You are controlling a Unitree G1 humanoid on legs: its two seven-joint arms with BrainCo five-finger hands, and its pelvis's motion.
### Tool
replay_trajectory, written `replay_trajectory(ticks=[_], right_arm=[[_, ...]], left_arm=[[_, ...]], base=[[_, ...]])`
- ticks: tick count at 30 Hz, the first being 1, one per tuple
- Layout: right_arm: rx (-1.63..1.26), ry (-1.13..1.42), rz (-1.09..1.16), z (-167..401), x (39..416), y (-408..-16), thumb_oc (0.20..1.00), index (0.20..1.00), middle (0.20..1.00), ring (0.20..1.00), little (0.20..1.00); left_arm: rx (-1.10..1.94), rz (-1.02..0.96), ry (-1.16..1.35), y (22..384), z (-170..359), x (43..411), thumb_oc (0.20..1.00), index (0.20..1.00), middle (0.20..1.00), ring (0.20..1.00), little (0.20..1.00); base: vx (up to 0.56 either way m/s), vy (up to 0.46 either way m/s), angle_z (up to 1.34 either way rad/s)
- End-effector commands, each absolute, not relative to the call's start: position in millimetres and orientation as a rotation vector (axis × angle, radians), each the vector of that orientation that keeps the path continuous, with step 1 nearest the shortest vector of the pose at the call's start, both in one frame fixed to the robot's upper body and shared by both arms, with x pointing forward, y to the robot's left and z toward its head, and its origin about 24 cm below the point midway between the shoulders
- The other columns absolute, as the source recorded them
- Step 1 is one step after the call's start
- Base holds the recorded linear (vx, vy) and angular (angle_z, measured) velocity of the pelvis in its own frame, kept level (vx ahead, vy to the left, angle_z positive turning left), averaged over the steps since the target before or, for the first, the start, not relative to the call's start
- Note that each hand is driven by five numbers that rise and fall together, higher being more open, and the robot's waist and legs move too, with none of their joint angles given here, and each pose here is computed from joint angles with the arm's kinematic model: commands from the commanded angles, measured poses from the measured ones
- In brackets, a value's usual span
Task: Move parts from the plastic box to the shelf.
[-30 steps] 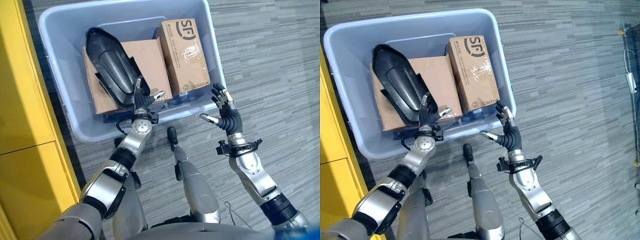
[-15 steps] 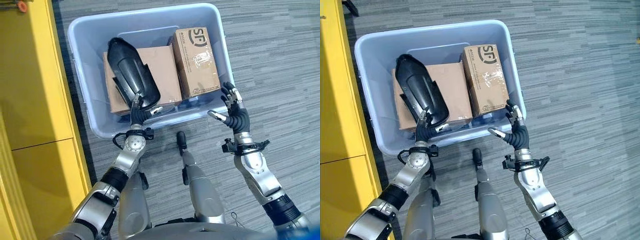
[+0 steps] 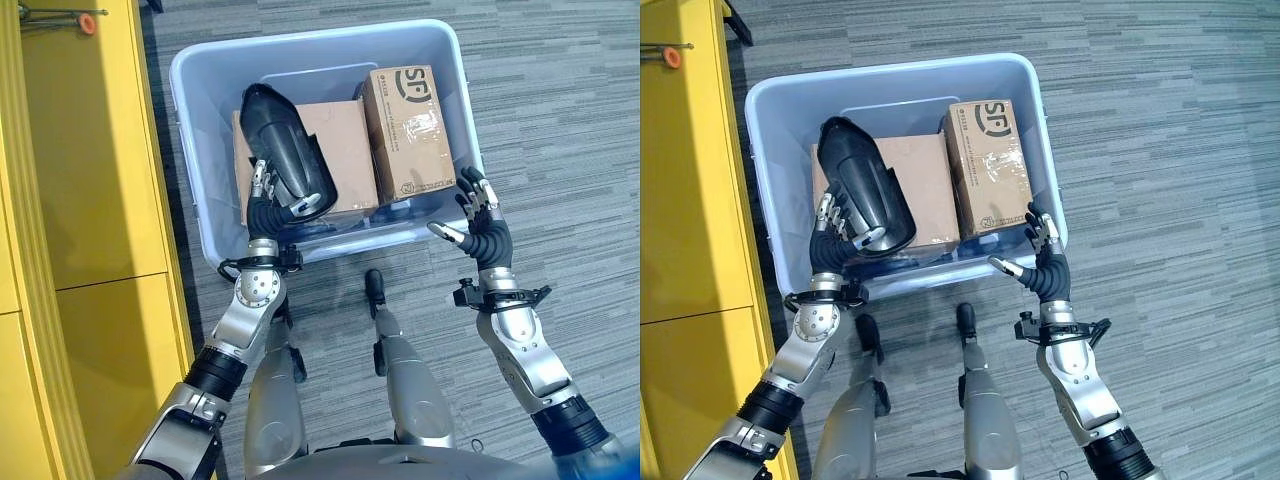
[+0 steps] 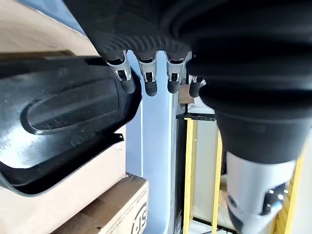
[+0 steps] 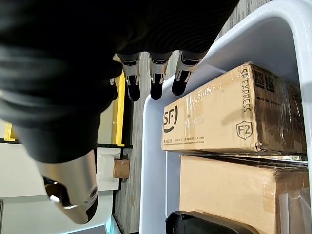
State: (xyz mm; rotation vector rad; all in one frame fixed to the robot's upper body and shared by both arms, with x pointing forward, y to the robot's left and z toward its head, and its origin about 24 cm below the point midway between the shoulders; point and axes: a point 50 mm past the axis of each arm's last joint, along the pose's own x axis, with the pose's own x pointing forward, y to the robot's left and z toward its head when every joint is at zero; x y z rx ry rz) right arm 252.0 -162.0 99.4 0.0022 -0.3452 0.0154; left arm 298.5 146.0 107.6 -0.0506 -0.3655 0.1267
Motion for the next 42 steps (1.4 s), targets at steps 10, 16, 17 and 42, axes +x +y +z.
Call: replay_trajectory(ticks=[10,16,17,42], right_arm=[[0.037,-0.471,-0.008,119,247,-162,1.000,1.000,1.000,1.000,1.000],[0.054,-0.471,-0.002,119,247,-159,1.000,1.000,1.000,1.000,1.000],[0.054,-0.471,-0.001,120,248,-159,1.000,1.000,1.000,1.000,1.000],[0.079,-0.484,0.033,122,247,-154,1.000,1.000,1.000,1.000,1.000]], left_arm=[[-0.110,0.331,-0.443,156,126,321,1.000,1.000,1.000,1.000,1.000],[-0.154,0.443,-0.459,166,130,324,1.000,1.000,1.000,1.000,1.000],[-0.163,0.481,-0.468,171,132,324,1.000,1.000,1.000,1.000,1.000],[-0.067,0.699,-0.536,197,142,322,1.000,1.000,1.000,1.000,1.000]], base=[[0.00,0.000,0.00],[0.00,-0.001,0.01],[0.00,-0.004,0.06],[0.00,0.000,0.00]])
